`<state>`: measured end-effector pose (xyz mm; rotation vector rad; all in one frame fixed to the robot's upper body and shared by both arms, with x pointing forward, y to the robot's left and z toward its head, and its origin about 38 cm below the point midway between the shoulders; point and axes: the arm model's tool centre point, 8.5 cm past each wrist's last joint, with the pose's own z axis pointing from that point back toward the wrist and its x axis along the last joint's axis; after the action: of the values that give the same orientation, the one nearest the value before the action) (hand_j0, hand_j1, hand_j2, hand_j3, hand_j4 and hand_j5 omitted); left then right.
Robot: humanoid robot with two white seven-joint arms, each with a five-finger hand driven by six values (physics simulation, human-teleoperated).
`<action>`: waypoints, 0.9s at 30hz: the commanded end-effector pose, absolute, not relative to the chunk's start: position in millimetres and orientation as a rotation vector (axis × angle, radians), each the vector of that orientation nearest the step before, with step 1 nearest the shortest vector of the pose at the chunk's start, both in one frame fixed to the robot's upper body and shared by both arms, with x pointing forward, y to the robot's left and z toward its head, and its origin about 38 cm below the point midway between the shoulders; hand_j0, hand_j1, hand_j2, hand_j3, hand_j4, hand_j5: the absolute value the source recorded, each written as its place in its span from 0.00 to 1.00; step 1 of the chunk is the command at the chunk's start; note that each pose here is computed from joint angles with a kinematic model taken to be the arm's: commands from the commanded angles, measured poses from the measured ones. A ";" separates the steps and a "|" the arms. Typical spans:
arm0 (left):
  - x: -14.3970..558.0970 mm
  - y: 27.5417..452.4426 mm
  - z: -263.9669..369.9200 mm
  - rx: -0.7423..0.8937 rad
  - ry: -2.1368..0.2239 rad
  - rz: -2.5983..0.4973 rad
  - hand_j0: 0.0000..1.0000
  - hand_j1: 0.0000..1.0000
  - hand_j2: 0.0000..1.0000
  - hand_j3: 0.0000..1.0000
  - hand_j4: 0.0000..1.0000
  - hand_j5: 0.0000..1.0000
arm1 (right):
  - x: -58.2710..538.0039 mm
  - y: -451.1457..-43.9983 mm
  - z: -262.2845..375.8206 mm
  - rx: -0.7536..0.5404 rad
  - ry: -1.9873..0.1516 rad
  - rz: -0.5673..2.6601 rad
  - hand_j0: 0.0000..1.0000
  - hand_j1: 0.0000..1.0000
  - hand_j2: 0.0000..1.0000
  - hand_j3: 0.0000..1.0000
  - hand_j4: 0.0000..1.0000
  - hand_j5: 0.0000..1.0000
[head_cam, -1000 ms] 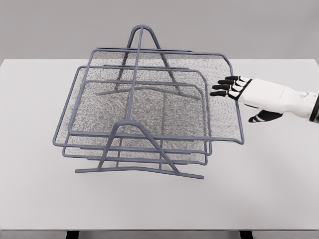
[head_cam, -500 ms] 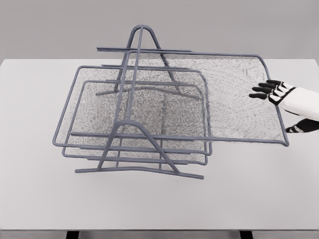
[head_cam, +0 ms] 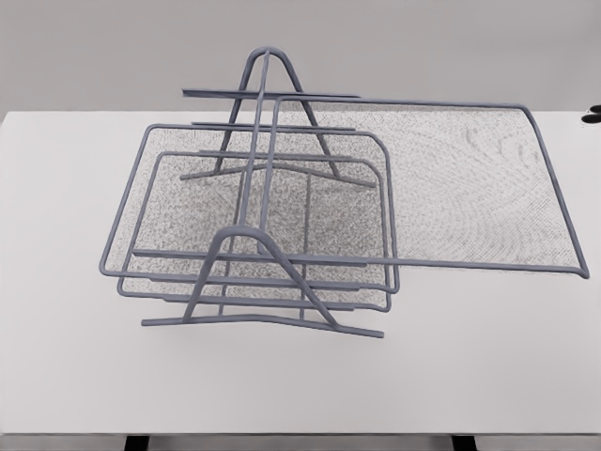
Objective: Pull out the upper folder box with right arm
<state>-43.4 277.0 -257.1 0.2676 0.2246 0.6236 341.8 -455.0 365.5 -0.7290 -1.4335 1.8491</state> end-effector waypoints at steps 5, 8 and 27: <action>-43.6 277.0 -257.1 0.268 0.225 0.623 1.00 1.00 1.00 1.00 1.00 1.00 | 350.6 -451.6 382.6 -0.657 -1.434 1.805 1.00 1.00 1.00 1.00 1.00 1.00; -43.6 277.0 -257.1 0.268 0.225 0.623 1.00 1.00 1.00 1.00 1.00 1.00 | 401.1 -421.5 372.3 -0.811 -1.460 1.720 1.00 1.00 1.00 1.00 1.00 1.00; -39.4 276.8 -257.5 0.262 0.217 0.624 1.00 1.00 1.00 1.00 1.00 1.00 | 414.7 -265.1 332.9 -0.367 -1.680 2.080 1.00 1.00 1.00 1.00 1.00 1.00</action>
<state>-39.4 276.7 -257.5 0.2624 0.2168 0.6242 414.5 -273.4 340.3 -0.4064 -1.6755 2.0732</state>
